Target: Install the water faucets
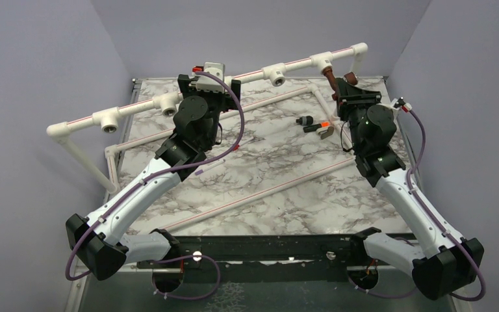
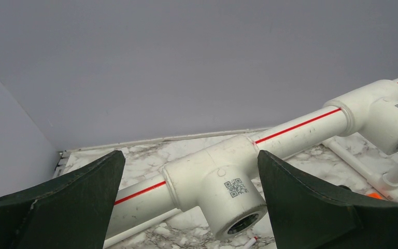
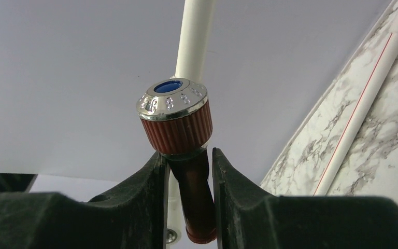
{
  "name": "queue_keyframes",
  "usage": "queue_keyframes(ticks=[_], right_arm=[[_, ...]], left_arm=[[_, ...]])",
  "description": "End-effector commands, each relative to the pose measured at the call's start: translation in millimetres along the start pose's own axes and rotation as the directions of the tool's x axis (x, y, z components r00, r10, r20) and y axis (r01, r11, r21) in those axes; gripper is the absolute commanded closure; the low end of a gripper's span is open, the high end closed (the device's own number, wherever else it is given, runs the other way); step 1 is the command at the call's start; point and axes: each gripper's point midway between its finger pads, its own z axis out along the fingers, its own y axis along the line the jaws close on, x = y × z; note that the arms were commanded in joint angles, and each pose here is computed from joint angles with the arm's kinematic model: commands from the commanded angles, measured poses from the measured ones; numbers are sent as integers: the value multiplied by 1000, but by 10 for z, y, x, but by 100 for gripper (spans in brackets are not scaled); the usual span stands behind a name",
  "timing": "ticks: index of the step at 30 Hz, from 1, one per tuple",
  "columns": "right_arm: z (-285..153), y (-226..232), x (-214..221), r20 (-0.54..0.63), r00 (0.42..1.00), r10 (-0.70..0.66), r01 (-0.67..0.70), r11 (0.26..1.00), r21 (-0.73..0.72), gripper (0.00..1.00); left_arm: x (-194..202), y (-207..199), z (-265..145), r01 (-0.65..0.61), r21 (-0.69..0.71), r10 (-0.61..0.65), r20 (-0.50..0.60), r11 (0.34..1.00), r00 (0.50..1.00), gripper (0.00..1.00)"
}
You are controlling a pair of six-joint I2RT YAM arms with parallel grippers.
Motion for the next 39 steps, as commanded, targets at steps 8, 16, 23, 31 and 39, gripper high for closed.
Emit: queue_keyframes(ticks=[8, 16, 23, 31, 39], right_arm=[[-127, -97, -63, 29, 993, 115, -117, 985, 125, 85], [-244, -188, -125, 33, 999, 28, -32, 991, 129, 31], [-446, -158, -329, 59, 987, -152, 144, 981, 131, 19], [-610, 104, -485, 48, 754, -655, 656, 755, 5, 18], [-670, 199, -415, 80, 193, -978, 968, 177, -175, 19]], left_arm=[[579, 56, -21, -126, -15, 122, -171, 992, 978, 1], [598, 57, -13, -131, -18, 126, -175, 991, 976, 1], [608, 48, -11, -131, -16, 127, -177, 991, 976, 1], [600, 50, -13, -129, -16, 125, -175, 991, 977, 1], [580, 59, -22, -129, -17, 124, -171, 992, 977, 1]])
